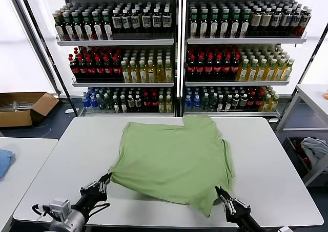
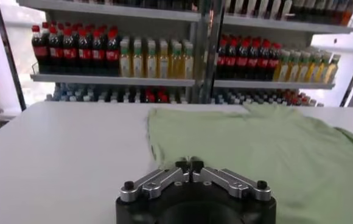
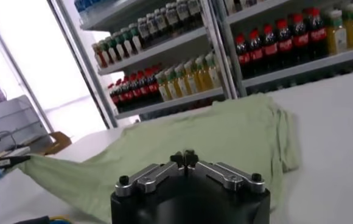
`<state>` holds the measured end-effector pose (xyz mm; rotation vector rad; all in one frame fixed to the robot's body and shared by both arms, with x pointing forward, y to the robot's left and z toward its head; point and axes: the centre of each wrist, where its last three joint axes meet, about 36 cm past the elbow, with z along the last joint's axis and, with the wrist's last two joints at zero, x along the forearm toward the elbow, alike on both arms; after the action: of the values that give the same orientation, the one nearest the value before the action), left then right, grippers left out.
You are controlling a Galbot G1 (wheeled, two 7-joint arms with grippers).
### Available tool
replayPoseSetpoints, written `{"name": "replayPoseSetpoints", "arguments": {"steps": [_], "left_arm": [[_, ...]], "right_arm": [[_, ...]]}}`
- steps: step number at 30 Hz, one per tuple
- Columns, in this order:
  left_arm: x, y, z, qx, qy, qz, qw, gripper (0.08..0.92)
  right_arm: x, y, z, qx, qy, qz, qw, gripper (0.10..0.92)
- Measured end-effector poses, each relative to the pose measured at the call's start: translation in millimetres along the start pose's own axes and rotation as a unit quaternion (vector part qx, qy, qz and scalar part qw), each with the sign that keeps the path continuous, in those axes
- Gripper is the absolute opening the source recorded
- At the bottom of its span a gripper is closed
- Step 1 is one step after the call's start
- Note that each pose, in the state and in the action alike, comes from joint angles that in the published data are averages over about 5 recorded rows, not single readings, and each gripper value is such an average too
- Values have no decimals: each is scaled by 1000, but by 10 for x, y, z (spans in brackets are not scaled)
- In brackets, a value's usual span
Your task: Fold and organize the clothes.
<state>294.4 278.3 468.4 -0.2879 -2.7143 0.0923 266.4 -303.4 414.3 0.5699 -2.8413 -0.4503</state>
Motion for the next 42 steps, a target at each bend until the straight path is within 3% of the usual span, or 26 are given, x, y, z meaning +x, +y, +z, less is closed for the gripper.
{"name": "replayPoseSetpoints", "arguments": {"steps": [14, 20, 24, 29, 42], "left_arm": [[-757, 282, -209, 34, -20, 10, 999, 85], [-1139, 362, -261, 52, -11, 6, 999, 85], [-1365, 427, -263, 57, 7, 2, 998, 104], [-1505, 525, -263, 57, 23, -9, 998, 230], [-1375, 632, -118, 39, 51, -24, 998, 603]], "right_arm": [[-758, -464, -147, 6, -30, 19, 999, 107], [-1102, -619, -142, 9, -14, 28, 999, 123], [-1268, -667, -143, 15, 2, 31, 999, 215], [-1324, -707, -175, 27, 19, 39, 999, 362], [-913, -623, -130, 78, 74, 86, 990, 735]]}}
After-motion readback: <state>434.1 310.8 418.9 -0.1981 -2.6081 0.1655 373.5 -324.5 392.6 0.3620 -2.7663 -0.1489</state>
